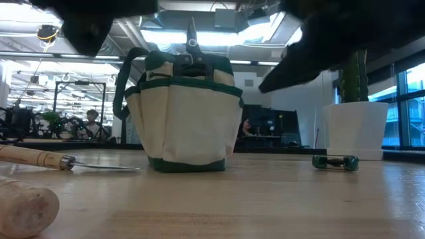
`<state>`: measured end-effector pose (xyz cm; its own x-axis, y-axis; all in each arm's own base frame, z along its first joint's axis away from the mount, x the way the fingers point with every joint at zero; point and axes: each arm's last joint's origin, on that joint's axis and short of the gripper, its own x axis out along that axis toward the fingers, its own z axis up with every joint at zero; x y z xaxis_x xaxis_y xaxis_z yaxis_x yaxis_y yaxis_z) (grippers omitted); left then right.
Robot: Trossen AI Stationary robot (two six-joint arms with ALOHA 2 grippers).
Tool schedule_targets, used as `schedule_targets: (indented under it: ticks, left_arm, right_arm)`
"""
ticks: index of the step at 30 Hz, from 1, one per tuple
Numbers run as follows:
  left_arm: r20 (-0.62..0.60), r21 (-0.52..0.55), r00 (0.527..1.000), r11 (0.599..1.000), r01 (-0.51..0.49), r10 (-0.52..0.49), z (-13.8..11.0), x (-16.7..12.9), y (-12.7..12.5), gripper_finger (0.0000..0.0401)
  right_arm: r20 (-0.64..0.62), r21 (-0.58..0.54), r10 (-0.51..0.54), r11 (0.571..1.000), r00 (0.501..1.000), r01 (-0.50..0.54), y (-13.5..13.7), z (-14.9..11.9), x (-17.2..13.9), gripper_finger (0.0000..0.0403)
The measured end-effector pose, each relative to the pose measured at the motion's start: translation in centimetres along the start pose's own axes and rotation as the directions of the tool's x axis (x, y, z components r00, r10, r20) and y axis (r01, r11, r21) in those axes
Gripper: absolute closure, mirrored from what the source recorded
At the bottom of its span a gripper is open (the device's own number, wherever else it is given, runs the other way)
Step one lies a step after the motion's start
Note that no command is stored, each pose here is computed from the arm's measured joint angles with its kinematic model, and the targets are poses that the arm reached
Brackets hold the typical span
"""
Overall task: Pick & Place Garden tools in Gardening bag
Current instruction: Adjust the green gardening bag
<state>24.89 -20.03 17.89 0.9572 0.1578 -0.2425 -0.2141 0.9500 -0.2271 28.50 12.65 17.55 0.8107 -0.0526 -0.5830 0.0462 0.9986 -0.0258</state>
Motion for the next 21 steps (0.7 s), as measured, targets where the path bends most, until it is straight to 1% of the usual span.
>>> schedule_targets:
  ticks: [2,4,6,9,10,12,14,17,21]
  left_arm:
    - [-0.032,-0.026,0.999,0.999,-0.041,0.04,-0.5,0.0,0.4,0.0393]
    - [-0.055,-0.042,0.995,0.995,-0.09,0.087,-1.0,-0.1,0.8,0.0399]
    - [-0.079,-0.059,0.988,0.989,-0.136,0.131,-1.5,-0.2,1.3,0.0399]
    - [-0.129,-0.098,0.971,0.972,-0.212,0.199,-2.4,-0.6,2.1,0.0399]
    - [-0.144,-0.113,0.962,0.962,-0.248,0.231,-2.7,-0.7,2.4,0.0399]
    - [-0.164,-0.145,0.94,0.935,-0.324,0.3,-3.3,-1.1,3.3,0.0399]
    - [-0.167,-0.161,0.916,0.907,-0.39,0.364,-3.7,-1.5,4.1,0.0399]
    - [-0.149,-0.171,0.886,0.871,-0.46,0.439,-3.9,-1.8,5.1,0.0399]
    - [-0.159,-0.172,0.835,0.818,-0.548,0.526,-3.7,-1.5,6.8,0.0399]
  right_arm:
    - [-0.009,0.038,-0.025,0.999,1.0,0.026,-0.7,0.1,0.3,0.0219]
    - [-0.028,0.063,-0.041,0.997,0.999,0.043,-1.2,0.0,0.4,0.0253]
    - [-0.058,0.078,-0.058,0.995,0.997,0.063,-1.7,-0.2,0.6,0.0297]
    - [-0.095,0.097,-0.09,0.99,0.991,0.099,-2.5,-0.4,0.8,0.0374]
    - [-0.096,0.11,-0.105,0.987,0.99,0.116,-2.7,-0.4,0.8,0.0388]
    - [-0.089,0.156,-0.156,0.973,0.984,0.168,-3.3,-0.4,1.1,0.0396]
    - [-0.093,0.178,-0.19,0.963,0.977,0.205,-4.0,-0.5,1.3,0.0399]
    - [-0.093,0.195,-0.215,0.954,0.972,0.229,-4.9,-0.5,1.5,0.04]
    - [-0.073,0.224,-0.225,0.946,0.972,0.236,-5.7,-0.4,2.0,0.0401]
